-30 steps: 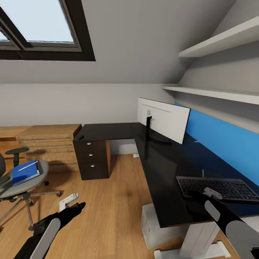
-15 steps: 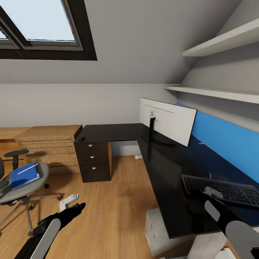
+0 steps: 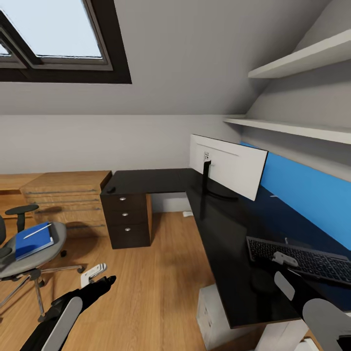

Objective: In the bedroom, organize the workspace by keeping the computer under the desk, ensuring the monitor is on the desk, placing the keyboard on the desk next to the monitor, placing the mouse on the desk next to the keyboard, moving the folder from the swivel chair onto the desk next to the mouse, stacking the notebook on top of the folder with the pen on top of the notebook, and positioning the swivel chair next to the desk.

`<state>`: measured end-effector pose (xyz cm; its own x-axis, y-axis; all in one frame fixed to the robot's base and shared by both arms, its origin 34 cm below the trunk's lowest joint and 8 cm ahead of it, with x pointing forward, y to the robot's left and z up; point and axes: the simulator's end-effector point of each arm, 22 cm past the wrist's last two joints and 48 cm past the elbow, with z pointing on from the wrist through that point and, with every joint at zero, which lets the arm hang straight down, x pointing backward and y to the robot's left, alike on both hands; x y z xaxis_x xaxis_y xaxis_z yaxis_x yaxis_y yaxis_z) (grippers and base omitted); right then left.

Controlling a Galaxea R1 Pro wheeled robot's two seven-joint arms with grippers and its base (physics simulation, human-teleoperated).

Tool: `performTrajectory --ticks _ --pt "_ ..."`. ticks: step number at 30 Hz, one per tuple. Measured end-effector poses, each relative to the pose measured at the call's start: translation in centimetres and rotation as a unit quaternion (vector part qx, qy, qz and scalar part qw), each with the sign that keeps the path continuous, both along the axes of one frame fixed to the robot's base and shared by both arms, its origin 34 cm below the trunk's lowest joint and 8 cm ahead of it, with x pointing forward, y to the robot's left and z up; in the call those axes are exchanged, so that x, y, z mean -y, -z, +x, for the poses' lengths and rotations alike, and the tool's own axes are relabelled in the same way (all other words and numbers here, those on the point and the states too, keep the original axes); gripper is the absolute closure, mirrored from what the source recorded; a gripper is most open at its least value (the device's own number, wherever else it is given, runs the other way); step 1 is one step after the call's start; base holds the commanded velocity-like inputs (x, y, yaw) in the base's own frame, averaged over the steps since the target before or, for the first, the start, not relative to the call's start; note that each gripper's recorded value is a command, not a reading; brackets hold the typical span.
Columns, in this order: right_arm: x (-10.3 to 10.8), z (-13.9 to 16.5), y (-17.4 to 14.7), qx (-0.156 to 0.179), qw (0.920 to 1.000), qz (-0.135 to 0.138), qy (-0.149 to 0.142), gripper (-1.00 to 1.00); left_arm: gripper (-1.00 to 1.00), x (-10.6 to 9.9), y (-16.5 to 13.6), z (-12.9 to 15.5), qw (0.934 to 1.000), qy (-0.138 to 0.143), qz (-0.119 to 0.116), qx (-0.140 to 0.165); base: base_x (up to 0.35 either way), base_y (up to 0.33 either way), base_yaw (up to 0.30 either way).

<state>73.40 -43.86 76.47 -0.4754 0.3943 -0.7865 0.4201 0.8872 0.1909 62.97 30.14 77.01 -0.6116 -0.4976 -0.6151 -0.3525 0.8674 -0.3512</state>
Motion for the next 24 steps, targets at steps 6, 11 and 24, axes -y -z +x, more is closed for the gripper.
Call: performTrajectory --ticks 6,11,24 --pt "0.0 0.2 -1.2 0.004 0.9999 -0.008 -0.004 -1.0 -1.0 0.0 -0.9 0.0 1.0 0.0 0.0 0.0 0.0 0.0 0.0" --pt "0.0 0.4 -2.2 0.013 0.9998 -0.012 -0.004 -1.0 -1.0 0.0 -1.7 -0.1 1.0 0.0 0.0 0.0 0.0 0.0 0.0" --pt "-0.5 2.4 -6.2 0.053 0.9984 -0.015 -0.013 -1.0 -1.0 0.0 -2.4 -0.1 1.0 0.0 -0.001 0.0 0.0 0.0 0.0"
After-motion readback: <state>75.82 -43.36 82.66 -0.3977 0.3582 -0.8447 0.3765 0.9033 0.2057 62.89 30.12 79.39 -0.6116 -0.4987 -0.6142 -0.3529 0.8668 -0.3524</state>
